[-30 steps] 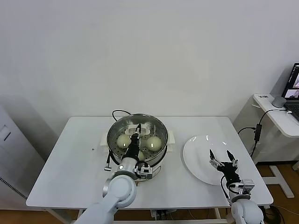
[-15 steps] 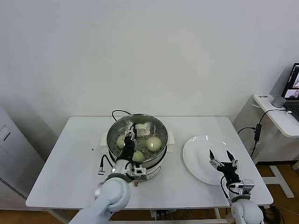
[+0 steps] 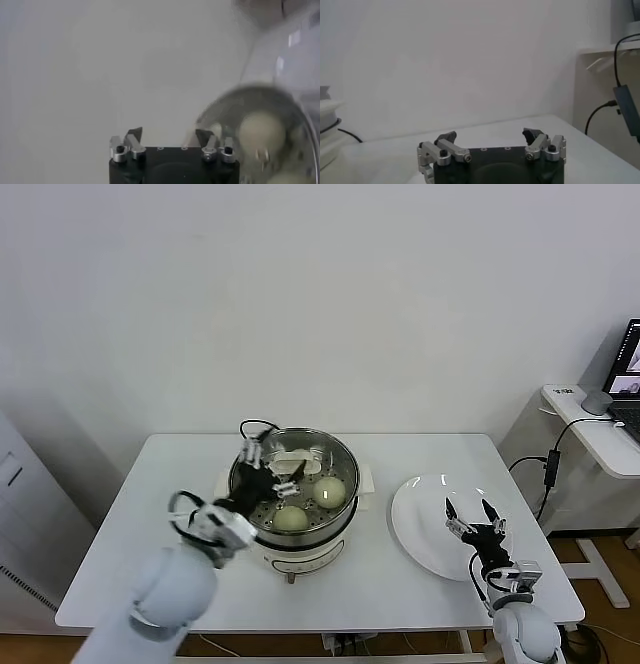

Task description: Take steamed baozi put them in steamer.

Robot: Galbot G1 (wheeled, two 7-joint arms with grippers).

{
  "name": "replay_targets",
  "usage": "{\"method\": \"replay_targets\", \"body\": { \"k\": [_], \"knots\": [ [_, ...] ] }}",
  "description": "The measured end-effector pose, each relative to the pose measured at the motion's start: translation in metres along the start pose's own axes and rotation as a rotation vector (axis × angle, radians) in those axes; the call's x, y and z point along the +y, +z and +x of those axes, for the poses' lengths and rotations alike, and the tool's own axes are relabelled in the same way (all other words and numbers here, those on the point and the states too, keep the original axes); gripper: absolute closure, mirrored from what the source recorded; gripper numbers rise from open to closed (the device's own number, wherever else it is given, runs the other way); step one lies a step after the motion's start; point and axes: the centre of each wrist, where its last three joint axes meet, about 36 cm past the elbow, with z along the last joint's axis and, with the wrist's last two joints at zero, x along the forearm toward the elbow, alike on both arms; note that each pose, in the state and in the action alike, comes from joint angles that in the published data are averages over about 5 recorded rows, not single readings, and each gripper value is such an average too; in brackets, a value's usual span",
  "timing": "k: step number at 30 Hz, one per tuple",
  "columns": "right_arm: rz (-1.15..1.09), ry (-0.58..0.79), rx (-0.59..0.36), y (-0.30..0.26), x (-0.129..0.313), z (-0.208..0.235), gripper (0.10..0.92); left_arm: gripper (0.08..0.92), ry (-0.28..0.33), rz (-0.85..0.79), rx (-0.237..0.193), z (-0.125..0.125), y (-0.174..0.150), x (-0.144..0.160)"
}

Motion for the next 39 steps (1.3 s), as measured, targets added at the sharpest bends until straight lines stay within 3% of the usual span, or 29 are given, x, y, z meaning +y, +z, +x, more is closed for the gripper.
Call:
{"method": "replay_targets", "body": {
  "k": [5,9,23,39],
  "knots": [
    [0.014,0.008,-0.008,-0.005,0.002,-0.001,0.2,0.177,-0.054,0.283,-0.042,0.014,0.014,0.031],
    [0.022,0.011,-0.013,-0.007,0.003,-0.001,0.2,0.177,-0.109,0.446,-0.034,0.025,0.035,0.049],
    [0.057,0.027,-0.001,-0.012,0.007,0.001,0.2,0.177,-0.271,0.633,0.128,0.05,0.125,0.069],
    [0.086,0.048,0.034,-0.017,0.008,0.001,0.2,0.177,-0.337,0.69,0.297,0.056,0.194,0.061]
  ]
}}
